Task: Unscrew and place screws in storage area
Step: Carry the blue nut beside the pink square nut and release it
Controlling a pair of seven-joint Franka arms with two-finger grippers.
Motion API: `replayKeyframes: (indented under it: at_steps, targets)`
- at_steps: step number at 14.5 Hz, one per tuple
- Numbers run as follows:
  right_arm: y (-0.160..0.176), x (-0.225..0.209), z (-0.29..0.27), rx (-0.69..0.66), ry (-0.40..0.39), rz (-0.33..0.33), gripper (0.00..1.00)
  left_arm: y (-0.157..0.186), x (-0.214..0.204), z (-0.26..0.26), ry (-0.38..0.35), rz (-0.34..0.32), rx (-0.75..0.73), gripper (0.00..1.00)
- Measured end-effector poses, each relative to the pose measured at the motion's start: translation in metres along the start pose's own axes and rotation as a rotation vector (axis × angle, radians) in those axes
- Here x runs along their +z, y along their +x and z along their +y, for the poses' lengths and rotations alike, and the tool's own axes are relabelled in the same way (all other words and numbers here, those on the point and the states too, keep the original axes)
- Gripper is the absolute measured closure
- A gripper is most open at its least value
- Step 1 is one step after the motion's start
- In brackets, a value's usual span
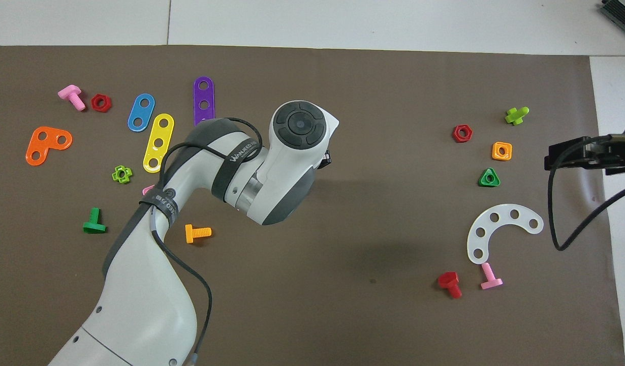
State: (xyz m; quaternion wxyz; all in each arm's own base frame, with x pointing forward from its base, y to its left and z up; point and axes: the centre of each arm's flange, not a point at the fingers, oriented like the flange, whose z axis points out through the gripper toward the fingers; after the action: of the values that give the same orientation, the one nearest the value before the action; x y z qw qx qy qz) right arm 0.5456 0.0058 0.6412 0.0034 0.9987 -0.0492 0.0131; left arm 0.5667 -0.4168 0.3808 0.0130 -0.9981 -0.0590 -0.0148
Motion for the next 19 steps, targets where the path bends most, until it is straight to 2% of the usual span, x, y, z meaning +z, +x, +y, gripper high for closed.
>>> replayKeyframes:
  at_steps: [5, 10, 12, 14, 18, 19]
  targets:
    - [0.0, 0.0, 0.0, 0.0, 0.0, 0.0, 0.0, 0.048, 0.001, -0.06, -0.001, -0.012, 0.096, 0.53]
    - [0.0, 0.0, 0.0, 0.0, 0.0, 0.0, 0.0, 0.088, 0.033, -0.155, 0.01, -0.048, 0.232, 0.53]
    - [0.0, 0.0, 0.0, 0.0, 0.0, 0.0, 0.0, 0.091, 0.056, -0.189, 0.001, -0.035, 0.284, 0.53]
    - [0.001, -0.001, -0.002, -0.003, 0.001, 0.01, 0.0, 0.084, 0.078, -0.217, 0.003, -0.056, 0.339, 0.53]
    - [0.003, 0.002, -0.028, -0.021, 0.009, 0.038, 0.0, 0.068, 0.087, -0.24, 0.006, -0.094, 0.389, 0.53]
    - [0.001, 0.005, -0.045, -0.022, 0.011, 0.035, 0.0, 0.064, 0.087, -0.24, 0.004, -0.097, 0.392, 0.47]
